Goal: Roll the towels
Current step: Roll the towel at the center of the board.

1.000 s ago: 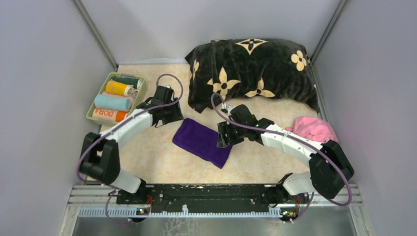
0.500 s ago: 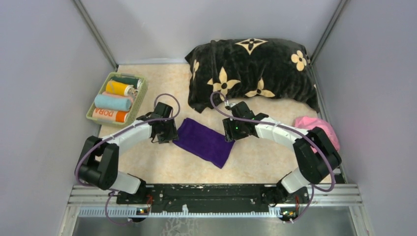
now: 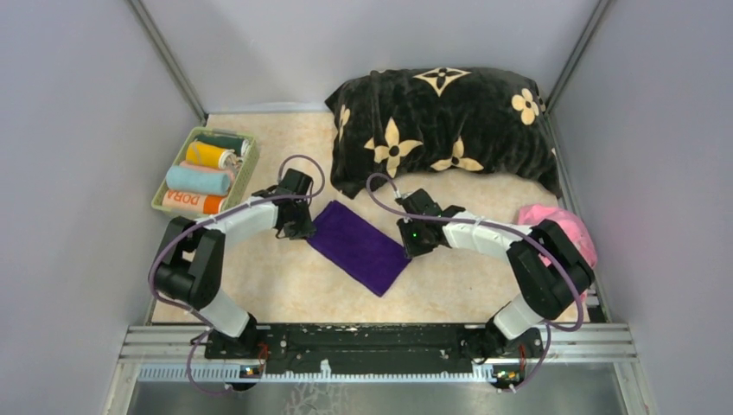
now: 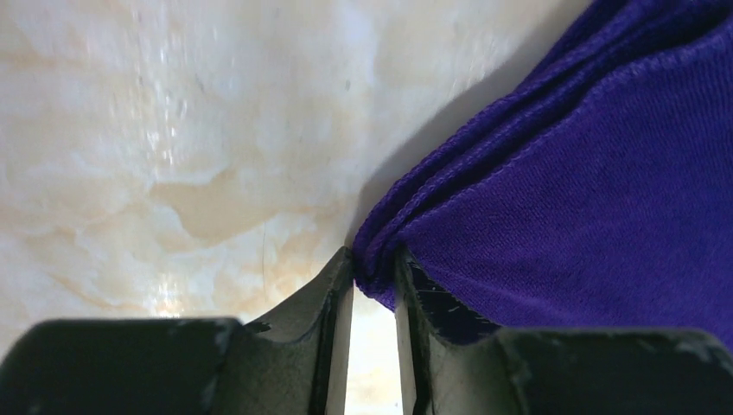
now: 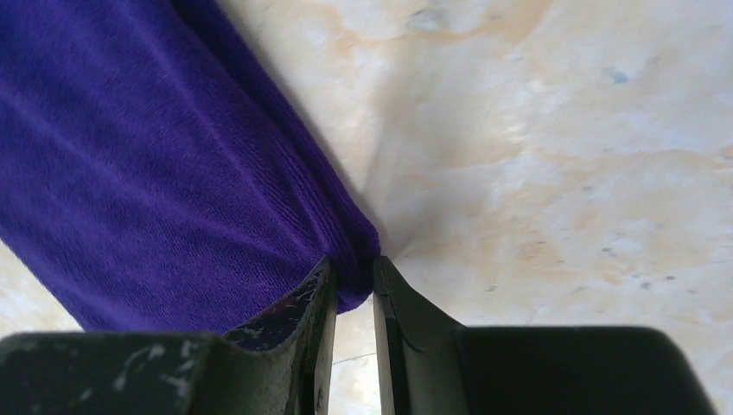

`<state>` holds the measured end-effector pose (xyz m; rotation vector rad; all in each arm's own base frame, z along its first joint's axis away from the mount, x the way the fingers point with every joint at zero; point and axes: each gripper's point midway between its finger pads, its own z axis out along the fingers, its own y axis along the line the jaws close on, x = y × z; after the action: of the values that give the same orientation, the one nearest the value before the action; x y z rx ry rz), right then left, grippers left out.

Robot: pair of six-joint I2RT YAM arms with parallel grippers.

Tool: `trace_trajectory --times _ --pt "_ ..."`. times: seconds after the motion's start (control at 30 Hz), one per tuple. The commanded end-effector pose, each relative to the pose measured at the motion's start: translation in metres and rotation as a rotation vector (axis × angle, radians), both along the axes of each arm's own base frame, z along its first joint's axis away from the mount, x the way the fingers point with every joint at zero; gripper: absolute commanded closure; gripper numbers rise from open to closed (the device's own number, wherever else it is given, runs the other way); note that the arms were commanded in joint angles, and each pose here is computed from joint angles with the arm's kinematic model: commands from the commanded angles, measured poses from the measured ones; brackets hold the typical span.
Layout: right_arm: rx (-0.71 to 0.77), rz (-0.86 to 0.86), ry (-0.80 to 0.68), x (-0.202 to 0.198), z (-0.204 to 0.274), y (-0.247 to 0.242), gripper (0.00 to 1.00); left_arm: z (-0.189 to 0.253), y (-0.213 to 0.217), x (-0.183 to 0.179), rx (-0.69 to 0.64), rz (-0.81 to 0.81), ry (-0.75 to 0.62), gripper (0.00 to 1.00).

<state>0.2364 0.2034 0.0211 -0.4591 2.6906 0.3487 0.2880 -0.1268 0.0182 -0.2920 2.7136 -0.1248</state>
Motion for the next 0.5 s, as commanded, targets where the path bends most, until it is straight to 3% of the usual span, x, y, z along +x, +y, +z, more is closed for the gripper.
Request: trace_trajectory --times 0.0,0.27,0.47 --pt "-0.018 0.064 0.089 -0.043 -0.007 0.011 0.79 -0.019 0.021 0.012 0.148 -0.001 0.037 0.69" --pt "0.203 0.180 0.162 -0.104 0.024 0.065 0.74 -0.011 -0.040 0.065 0.111 -0.247 -0.093 0.61" --pt "0.186 0.124 0.002 -0.072 0.050 0.051 0.61 0.004 -0.104 0.096 0.019 -0.448 -0.229 0.51"
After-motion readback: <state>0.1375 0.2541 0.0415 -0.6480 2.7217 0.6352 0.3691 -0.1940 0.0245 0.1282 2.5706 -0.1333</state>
